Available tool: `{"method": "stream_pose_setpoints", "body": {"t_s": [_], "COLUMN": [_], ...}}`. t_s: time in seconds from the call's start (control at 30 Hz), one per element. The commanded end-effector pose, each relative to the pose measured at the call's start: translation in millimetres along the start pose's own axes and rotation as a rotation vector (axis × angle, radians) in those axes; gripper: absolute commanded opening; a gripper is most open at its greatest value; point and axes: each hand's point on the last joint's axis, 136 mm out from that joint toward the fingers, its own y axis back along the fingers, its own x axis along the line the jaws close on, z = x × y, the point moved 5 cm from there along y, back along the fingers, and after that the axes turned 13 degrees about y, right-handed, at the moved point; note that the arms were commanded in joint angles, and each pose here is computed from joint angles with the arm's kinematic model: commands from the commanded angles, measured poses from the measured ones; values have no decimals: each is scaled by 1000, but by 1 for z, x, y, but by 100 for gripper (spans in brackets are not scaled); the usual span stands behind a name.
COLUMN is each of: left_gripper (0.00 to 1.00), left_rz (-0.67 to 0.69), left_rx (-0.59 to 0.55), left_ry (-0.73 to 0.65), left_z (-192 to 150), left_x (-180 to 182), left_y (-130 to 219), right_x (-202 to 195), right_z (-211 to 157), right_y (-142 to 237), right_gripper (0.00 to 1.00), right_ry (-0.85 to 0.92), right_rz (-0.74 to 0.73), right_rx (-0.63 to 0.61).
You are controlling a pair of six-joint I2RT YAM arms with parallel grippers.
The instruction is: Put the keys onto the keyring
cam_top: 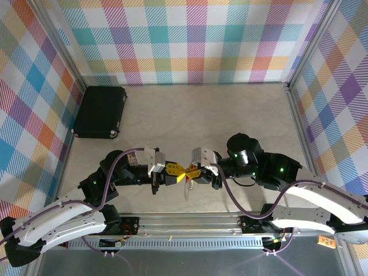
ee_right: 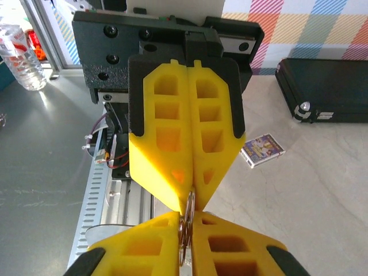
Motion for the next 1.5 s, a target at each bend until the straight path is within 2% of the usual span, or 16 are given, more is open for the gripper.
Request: {"method": "stream_pose_setpoints", "body": {"t_s": [0.0, 0.17, 0.23, 0.37, 0.43, 0.5, 0.63, 0.83, 1.17, 1.47], "left_gripper": [0, 0, 0, 0, 12, 18, 20, 24, 24, 19], "left_rz": [-75, -115, -114, -47, 10, 58, 99, 105, 105, 93], "left_rx": [-138, -196, -191, -154, -127, -96, -20, 29, 80, 77], "left_ry": [-25, 18, 31, 26, 3, -20, -49, -57, -66, -67], "left_z": [22, 17, 14, 10, 8, 6, 2, 0, -1, 0], "left_x": [-13, -10, -8, -2, 2, 5, 7, 5, 6, 4], "left_y": [3, 0, -2, -1, 3, 6, 9, 11, 6, 6], "right_x": [4, 4, 3, 2, 1, 1, 2, 4, 3, 4], "right_z": [12, 14, 14, 12, 11, 8, 6, 4, 4, 5], "right_y": [6, 12, 15, 18, 18, 16, 9, -1, -13, -25], "right_gripper": [12, 6, 0, 0, 0, 0, 0, 0, 0, 0], "right_ry": [9, 14, 21, 34, 41, 49, 48, 39, 30, -3], "right_rz": [6, -15, -26, -42, -38, -25, 25, 73, 102, 136], "right_rx": [-80, -96, -96, -70, -39, -3, 53, 73, 72, 58]}}
